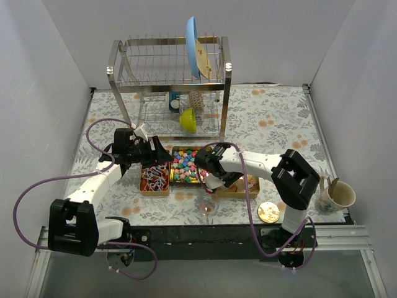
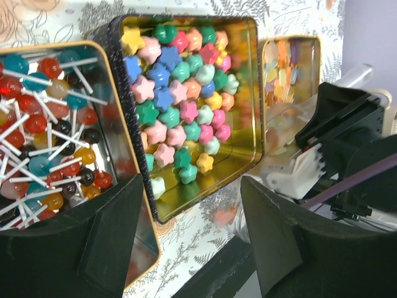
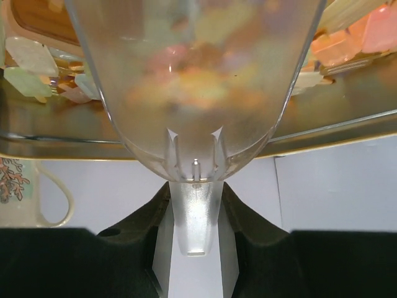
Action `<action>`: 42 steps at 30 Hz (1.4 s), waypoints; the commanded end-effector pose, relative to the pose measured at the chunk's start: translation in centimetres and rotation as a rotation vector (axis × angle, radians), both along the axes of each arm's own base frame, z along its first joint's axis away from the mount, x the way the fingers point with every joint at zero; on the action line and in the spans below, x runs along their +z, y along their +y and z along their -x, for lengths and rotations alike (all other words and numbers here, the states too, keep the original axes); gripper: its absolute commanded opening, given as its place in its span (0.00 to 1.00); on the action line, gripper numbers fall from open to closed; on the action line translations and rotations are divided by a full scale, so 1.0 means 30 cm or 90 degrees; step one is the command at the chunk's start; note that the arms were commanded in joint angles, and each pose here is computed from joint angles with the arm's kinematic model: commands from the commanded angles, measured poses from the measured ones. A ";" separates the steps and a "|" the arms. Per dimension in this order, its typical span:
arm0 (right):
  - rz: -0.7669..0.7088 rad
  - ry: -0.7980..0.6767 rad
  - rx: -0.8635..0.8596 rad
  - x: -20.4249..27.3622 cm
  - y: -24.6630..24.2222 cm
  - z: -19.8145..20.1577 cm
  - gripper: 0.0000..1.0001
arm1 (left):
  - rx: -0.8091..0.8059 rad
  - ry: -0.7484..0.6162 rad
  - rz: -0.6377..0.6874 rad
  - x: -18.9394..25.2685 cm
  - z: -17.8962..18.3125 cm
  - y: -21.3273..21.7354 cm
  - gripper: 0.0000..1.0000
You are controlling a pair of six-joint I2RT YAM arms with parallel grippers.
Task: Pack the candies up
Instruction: Scoop the fake candies from the storage box, then place the fake candies in the packing bottle.
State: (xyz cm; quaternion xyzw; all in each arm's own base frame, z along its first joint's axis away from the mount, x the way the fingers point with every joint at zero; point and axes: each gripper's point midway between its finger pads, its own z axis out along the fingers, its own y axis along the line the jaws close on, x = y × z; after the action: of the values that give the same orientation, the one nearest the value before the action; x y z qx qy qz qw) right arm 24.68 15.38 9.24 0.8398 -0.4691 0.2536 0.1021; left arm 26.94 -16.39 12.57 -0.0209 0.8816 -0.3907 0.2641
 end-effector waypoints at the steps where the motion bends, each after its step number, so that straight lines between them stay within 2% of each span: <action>1: -0.023 0.086 0.038 -0.074 0.041 0.075 0.01 | -0.015 -0.053 0.021 0.086 -0.050 -0.014 0.64; 3: -0.056 0.109 0.002 -0.099 0.032 0.095 0.01 | -0.029 -0.060 0.023 0.101 -0.053 -0.020 0.64; 8: -0.225 0.175 -0.109 -0.152 0.033 0.108 0.01 | -0.072 -0.046 0.053 0.117 -0.058 -0.052 0.63; 14: -0.426 0.254 -0.127 -0.131 0.053 0.093 0.01 | -0.121 -0.048 0.076 0.165 -0.117 -0.085 0.63; 16: -0.451 0.260 -0.093 -0.129 0.048 0.095 0.01 | -0.143 -0.061 0.080 0.195 -0.137 -0.096 0.63; 18: -0.458 0.252 -0.090 -0.125 0.021 0.081 0.01 | -0.151 -0.041 0.081 0.181 -0.145 -0.098 0.63; 23: -0.506 0.236 -0.100 -0.043 -0.020 0.050 0.01 | -0.183 -0.055 0.077 0.197 -0.156 -0.104 0.63; 30: -0.596 0.240 -0.089 0.032 -0.015 0.077 0.01 | -0.192 -0.068 0.050 0.170 -0.144 -0.089 0.64; 38: -0.594 0.177 -0.075 0.114 -0.029 0.066 0.01 | -0.164 -0.102 0.031 0.213 -0.147 -0.072 0.64; 42: -0.541 0.145 -0.043 0.194 -0.035 0.078 0.01 | -0.103 -0.127 -0.026 0.227 -0.136 -0.014 0.66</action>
State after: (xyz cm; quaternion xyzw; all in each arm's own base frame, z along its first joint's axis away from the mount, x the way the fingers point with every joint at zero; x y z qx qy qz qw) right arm 22.46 14.20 11.60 0.7671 -0.6043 -0.1063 -0.1874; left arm 31.33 -18.60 17.22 0.1030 0.8560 -0.4358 0.2583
